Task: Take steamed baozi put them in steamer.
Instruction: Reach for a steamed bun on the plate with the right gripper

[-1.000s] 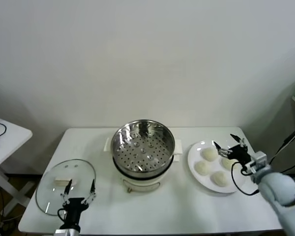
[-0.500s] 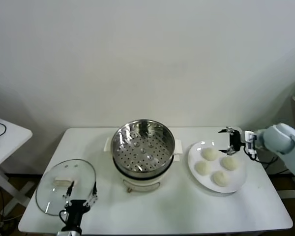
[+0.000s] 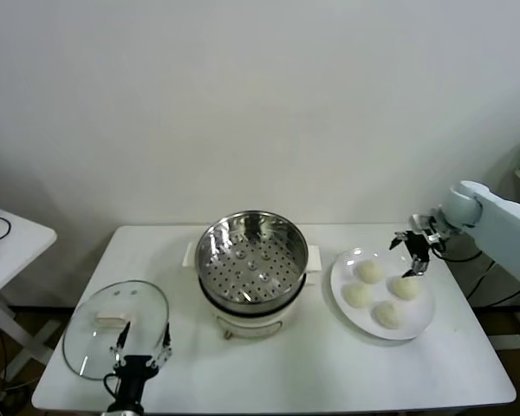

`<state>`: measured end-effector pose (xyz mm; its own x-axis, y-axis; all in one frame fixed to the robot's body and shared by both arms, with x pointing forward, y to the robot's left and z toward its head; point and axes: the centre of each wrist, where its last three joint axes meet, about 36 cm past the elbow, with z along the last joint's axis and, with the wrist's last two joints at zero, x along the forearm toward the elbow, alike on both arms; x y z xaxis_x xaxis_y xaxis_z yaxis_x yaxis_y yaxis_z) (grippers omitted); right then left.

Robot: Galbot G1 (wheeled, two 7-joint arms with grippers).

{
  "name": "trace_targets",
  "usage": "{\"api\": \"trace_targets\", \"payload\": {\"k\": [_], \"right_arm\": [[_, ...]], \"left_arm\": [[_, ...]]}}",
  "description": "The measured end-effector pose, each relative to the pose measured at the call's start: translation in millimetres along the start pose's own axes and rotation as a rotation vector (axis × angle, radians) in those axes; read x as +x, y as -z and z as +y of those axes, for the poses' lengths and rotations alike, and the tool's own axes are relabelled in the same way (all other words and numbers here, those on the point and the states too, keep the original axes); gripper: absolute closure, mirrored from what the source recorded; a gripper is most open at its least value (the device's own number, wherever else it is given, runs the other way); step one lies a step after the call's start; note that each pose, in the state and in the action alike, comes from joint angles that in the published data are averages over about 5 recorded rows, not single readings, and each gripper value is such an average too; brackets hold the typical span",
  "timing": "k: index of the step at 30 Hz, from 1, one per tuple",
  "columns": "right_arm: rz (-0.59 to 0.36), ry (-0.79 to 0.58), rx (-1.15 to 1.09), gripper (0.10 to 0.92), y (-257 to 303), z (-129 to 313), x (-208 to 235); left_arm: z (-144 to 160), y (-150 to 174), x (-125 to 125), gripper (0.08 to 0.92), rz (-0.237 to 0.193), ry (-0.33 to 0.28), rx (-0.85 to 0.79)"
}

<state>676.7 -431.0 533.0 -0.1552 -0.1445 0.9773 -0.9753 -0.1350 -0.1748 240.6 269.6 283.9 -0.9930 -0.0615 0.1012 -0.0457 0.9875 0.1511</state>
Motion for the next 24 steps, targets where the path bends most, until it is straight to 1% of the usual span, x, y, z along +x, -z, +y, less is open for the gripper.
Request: {"api": "trace_targets", "payload": {"k": [9, 20, 24], "right_arm": [[0.011, 0.045, -0.003, 0.2, 13, -26, -33], [0.038, 0.072, 0.018, 0.2, 32, -38, -72], [0.057, 0.065, 0.03, 0.24, 36, -42, -78]], "left_arm": [[2, -6, 0, 0.177, 0.005, 0.004, -0.007], [5, -13, -1, 0.177, 0.012, 0.006, -0.016], [5, -15, -2, 0.177, 0.014, 0.006, -0.018]]}}
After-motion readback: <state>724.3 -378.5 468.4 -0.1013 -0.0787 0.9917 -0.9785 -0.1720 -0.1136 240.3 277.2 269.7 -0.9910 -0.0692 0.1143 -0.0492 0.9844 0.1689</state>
